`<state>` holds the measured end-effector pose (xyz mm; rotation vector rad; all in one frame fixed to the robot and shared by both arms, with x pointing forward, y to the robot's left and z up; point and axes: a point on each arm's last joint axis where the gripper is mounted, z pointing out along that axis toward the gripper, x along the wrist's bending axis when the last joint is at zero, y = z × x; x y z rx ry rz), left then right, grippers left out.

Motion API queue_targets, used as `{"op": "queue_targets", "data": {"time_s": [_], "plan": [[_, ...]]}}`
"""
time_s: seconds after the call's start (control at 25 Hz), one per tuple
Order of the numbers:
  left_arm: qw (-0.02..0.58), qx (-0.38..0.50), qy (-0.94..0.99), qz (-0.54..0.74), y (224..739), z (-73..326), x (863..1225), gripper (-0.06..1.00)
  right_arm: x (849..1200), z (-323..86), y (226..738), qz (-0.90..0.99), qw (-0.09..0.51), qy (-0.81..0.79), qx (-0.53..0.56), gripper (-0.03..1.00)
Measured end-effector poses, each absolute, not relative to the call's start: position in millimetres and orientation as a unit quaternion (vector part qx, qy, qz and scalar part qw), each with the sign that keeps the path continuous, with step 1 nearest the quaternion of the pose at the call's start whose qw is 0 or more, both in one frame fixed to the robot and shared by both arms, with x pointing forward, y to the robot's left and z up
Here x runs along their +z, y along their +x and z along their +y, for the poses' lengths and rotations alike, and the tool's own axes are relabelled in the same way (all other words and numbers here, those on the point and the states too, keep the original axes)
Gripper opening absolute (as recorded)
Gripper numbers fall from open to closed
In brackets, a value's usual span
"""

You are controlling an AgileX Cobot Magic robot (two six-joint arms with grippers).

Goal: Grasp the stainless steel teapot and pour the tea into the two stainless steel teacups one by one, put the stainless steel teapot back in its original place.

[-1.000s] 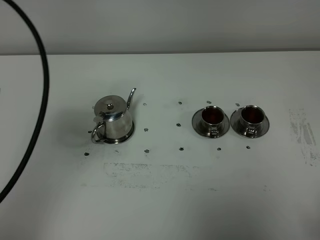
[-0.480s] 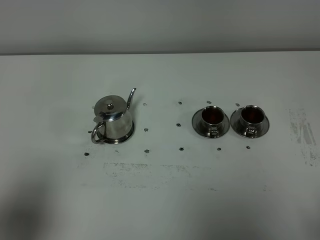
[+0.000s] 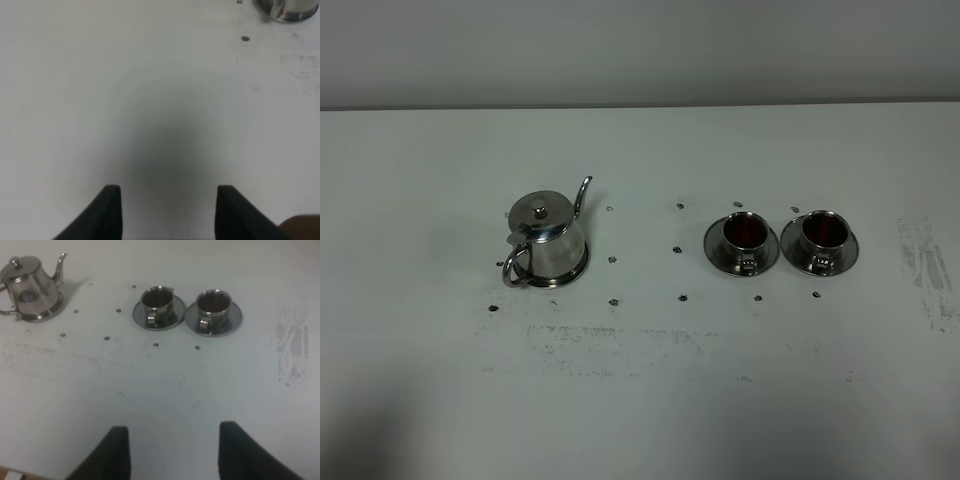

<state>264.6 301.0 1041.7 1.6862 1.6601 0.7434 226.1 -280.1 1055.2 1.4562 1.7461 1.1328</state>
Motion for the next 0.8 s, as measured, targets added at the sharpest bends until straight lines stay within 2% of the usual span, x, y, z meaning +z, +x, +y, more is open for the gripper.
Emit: {"op": "queue_targets", "data": {"time_s": [0.48,0.8], "plan": [[0.365,0.347,0.604,0.618,239.3,303.7,1041.4,0.47,1055.2,-280.1,226.1,0.656,0.296,0.548,0.426,0.40],[0.367,0.349,0.603,0.616,238.0,303.8,1041.1,0.47,1055.2,-280.1,226.1,0.657,0.296,0.548,0.426,0.40]]}}
